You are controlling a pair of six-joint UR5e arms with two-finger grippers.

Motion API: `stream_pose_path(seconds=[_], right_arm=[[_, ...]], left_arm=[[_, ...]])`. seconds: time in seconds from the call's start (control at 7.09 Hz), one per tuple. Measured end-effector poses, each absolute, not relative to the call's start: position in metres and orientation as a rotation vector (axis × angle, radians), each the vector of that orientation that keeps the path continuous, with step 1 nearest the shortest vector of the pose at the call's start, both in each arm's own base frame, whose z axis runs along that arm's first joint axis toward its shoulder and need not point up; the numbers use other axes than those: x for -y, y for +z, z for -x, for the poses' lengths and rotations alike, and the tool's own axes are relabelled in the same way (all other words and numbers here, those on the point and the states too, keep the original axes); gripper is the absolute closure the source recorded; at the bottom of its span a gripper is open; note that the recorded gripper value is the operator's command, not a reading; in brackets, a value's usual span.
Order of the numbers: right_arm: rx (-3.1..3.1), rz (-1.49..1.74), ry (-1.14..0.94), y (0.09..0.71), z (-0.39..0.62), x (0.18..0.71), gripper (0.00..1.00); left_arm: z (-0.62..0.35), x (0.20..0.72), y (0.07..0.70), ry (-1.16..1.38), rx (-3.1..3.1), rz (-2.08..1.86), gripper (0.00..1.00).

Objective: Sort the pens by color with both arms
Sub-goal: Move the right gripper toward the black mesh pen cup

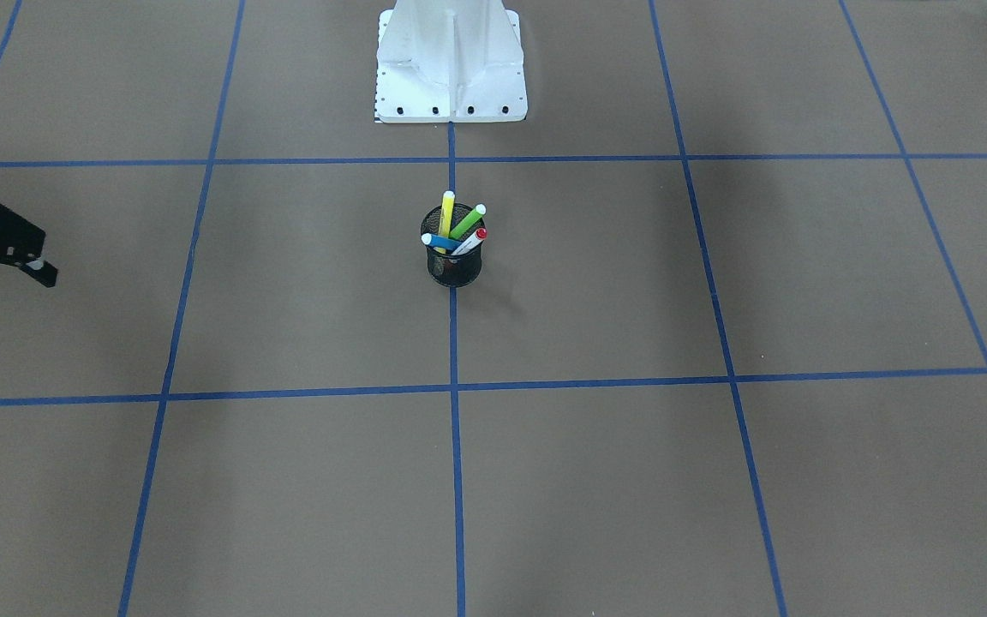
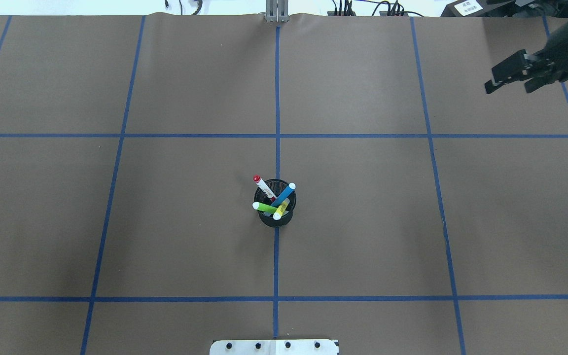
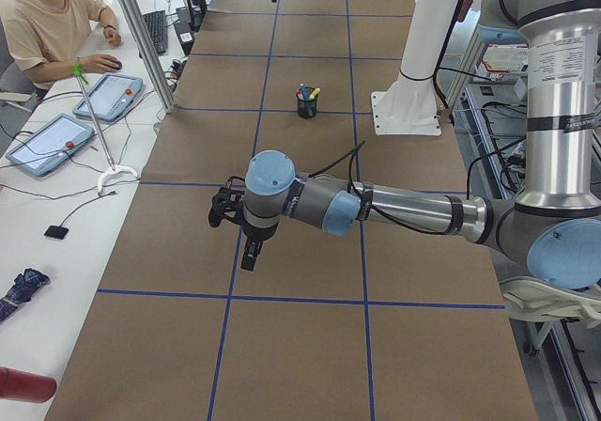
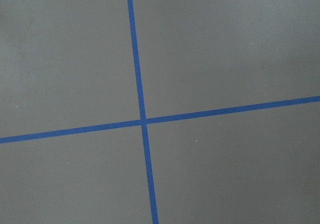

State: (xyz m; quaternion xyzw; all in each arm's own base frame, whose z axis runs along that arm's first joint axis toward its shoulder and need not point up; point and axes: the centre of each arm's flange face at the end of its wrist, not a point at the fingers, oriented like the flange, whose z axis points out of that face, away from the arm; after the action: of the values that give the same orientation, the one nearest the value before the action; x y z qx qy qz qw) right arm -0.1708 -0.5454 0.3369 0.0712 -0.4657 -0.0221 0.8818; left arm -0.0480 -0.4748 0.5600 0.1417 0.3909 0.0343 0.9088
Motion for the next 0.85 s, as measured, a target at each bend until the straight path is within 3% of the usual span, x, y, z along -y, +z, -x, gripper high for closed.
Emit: stream_pose_path(seconds=[0.85], right_arm=[[1.016, -0.012, 0.149, 0.233, 0.333, 0.491, 0.01]], left_arm=[[-0.052, 0.54, 0.446, -0.107, -0.958, -0.208, 0.0]])
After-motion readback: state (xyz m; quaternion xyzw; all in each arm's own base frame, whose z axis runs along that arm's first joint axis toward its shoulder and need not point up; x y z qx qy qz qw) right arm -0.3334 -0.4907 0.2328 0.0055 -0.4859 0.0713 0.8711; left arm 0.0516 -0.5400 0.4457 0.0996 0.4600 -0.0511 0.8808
